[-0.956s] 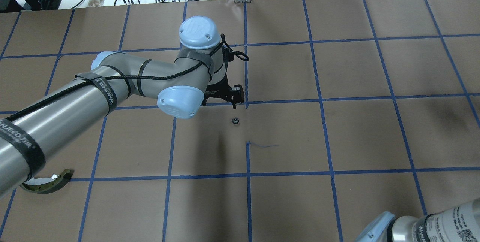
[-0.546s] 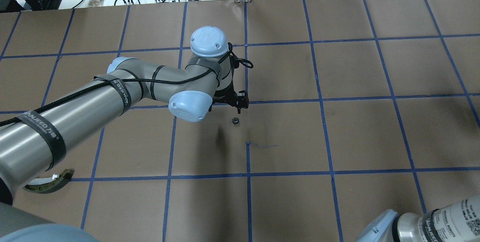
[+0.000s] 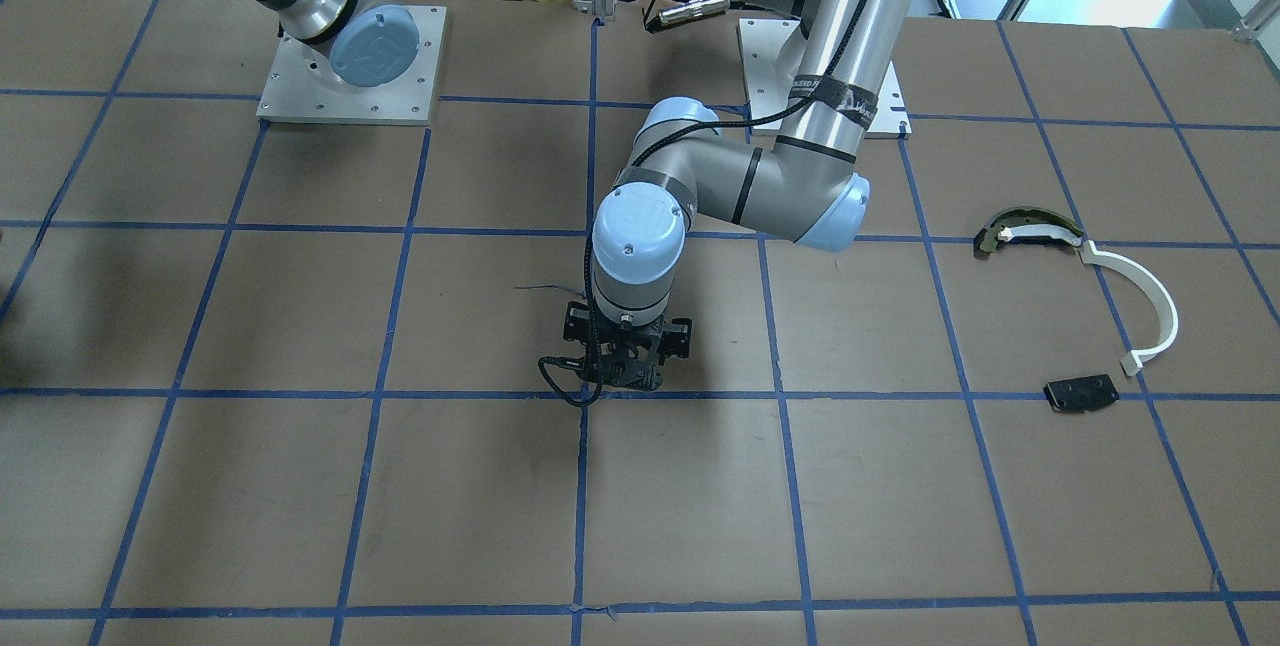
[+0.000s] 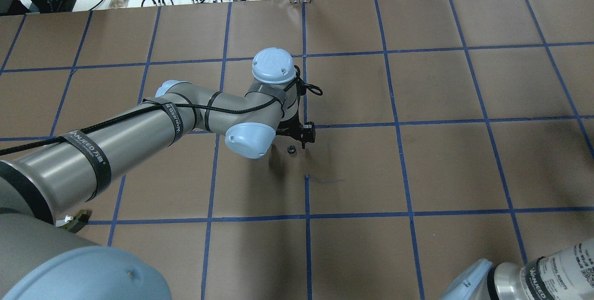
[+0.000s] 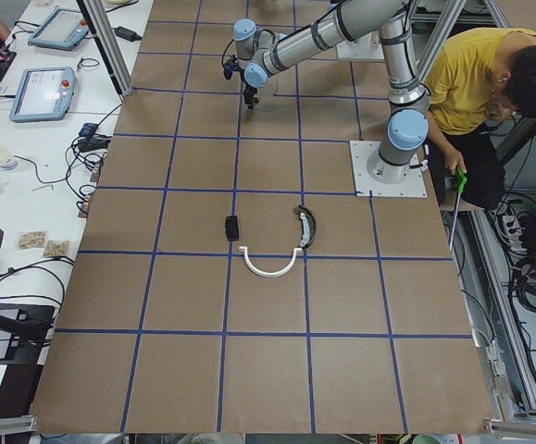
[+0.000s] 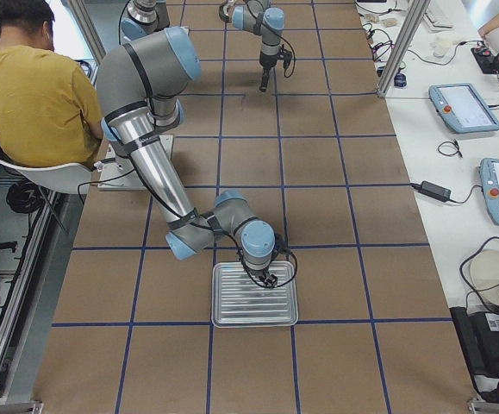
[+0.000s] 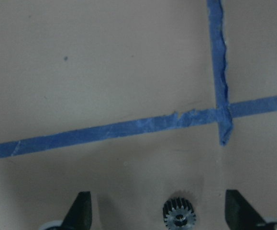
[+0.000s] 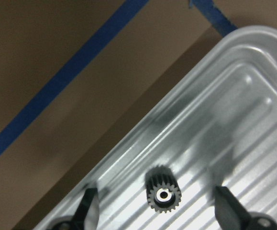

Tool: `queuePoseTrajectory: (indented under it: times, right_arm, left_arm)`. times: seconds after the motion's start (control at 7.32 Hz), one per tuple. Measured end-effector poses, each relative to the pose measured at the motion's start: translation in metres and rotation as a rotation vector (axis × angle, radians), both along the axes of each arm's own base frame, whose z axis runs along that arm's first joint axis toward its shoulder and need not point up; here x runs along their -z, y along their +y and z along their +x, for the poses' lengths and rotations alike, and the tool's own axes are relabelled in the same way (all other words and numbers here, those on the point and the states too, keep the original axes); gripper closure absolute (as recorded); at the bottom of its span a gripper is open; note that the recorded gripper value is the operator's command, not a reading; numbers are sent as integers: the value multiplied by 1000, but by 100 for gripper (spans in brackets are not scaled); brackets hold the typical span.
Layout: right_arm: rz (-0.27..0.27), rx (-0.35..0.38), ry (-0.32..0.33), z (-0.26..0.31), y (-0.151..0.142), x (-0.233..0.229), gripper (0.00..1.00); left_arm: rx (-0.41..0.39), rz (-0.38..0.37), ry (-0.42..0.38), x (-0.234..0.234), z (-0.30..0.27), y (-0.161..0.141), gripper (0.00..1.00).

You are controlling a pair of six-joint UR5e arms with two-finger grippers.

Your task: Place bearing gear from tray to pile

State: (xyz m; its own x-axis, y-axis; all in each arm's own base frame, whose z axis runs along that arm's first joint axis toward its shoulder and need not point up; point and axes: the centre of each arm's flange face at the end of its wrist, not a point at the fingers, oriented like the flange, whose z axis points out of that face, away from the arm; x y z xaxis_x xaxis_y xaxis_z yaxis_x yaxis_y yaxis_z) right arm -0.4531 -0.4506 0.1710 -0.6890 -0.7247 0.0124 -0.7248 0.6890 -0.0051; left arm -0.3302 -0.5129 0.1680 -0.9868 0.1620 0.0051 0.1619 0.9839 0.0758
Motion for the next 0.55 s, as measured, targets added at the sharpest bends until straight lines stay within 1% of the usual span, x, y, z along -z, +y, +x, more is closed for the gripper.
queuePoseTrajectory:
  times: [0.14,0.27,0.41,0.55]
  right_arm:
    - [3,1,4,0,1,-1,89]
    - [4,2,7,-1,1,-4,96]
    - [3,4,9,0,0,-6,100]
    - [1,5,11,1,-1,-7,100]
  left_arm:
    - [6,4,-4,1,-3,3,24]
    - [11,12,-8,0,-5,5,24]
    - [14,19,-11,-2,-6,8,37]
    - [16,26,-14,-6,-6,10,41]
